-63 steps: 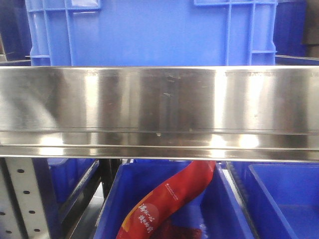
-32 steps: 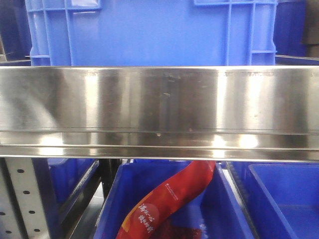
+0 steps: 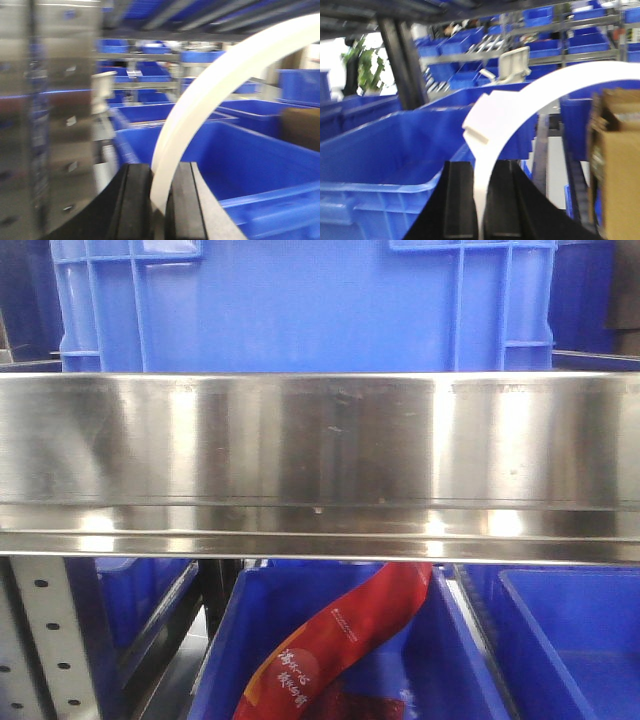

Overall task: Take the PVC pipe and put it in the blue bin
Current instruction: 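Position the held pipe arc above an open blue bin, then lower the pipe arc into the blue bin and open both grippers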

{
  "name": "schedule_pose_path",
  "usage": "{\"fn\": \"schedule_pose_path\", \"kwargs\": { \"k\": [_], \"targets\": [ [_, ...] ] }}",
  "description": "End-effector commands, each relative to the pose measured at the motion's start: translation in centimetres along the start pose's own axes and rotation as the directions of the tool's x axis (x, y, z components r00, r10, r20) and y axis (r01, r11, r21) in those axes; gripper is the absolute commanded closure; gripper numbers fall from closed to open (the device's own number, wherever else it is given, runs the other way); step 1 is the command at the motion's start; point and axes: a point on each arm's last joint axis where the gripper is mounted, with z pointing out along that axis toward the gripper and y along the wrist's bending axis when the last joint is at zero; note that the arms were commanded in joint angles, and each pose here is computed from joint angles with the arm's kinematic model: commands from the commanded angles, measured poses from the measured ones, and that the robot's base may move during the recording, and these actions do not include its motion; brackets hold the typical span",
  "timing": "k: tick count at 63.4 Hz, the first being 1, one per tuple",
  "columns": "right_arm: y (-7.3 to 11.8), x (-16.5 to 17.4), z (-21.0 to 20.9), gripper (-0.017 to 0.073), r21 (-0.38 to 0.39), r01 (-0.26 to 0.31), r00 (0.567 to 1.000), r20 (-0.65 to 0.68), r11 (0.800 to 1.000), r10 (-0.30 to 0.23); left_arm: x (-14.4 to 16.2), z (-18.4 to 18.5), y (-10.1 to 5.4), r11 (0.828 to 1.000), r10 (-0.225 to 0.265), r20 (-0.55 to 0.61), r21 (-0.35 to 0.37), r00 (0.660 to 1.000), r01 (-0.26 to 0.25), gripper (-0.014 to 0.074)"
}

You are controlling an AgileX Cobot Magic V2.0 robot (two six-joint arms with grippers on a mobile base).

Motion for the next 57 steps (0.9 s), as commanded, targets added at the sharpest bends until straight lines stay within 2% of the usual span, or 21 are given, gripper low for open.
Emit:
{"fn": "schedule_pose_path", "kwargs": {
  "k": [1, 7, 12, 19, 23, 31, 40, 47, 57],
  "targets": [
    [0.7, -1.3, 1.8, 0.0727, -0.055, 0.075, 0.997, -0.012, 0.996, -0.076, -0.9, 1.6, -1.1, 0.996, 0.004, -0.002, 0.09, 1.0, -0.004, 0.0704],
    [1.7, -2.1, 4.2, 0.0727, -0.118, 0.09, 0.994, -0.048, 0.989, -0.096, -1.5, 3.9, -2.5, 0.986, 0.002, -0.033, 0.166, 0.999, 0.003, 0.0704],
    [2.5, -2.4, 6.2, 0.0727, -0.163, 0.1, 0.99, -0.079, 0.982, -0.114, -1.9, 6.2, -3.5, 0.98, 0.007, -0.065, 0.2, 0.998, 0.006, 0.0704],
    [4.0, -2.2, 9.1, 0.0727, -0.232, 0.172, 0.972, -0.116, 0.957, -0.203, -2.6, 9.5, -4.5, 0.976, -0.012, -0.118, 0.215, 0.993, 0.037, 0.0704],
    [4.9, -2.3, 10.7, 0.0727, -0.266, 0.197, 0.963, -0.129, 0.944, -0.237, -3.0, 11.4, -4.9, 0.976, -0.004, -0.154, 0.215, 0.988, 0.037, 0.0704],
    [5.9, -2.9, 13.4, 0.0727, -0.288, 0.192, 0.957, -0.158, 0.938, -0.245, -3.6, 15.2, -5.7, 0.976, 0.015, -0.235, 0.214, 0.972, 0.037, 0.0704],
    [6.9, -3.0, 16.9, 0.0727, -0.32, 0.174, 0.925, -0.272, 0.931, -0.266, -3.7, 19.5, -6.3, 0.979, 0.029, -0.308, 0.201, 0.951, 0.036, 0.0704],
    [7.5, -2.9, 18.9, 0.0727, -0.34, 0.157, 0.901, -0.335, 0.927, -0.276, -3.4, 22.3, -6.2, 0.983, 0.026, -0.316, 0.182, 0.948, 0.034, 0.0704],
    [8.1, -2.2, 21.4, 0.0727, -0.351, 0.118, 0.892, -0.375, 0.929, -0.254, -2.0, 25.2, -5.0, 0.99, 0.019, -0.341, 0.136, 0.94, 0.03, 0.0704]
  ]
}}
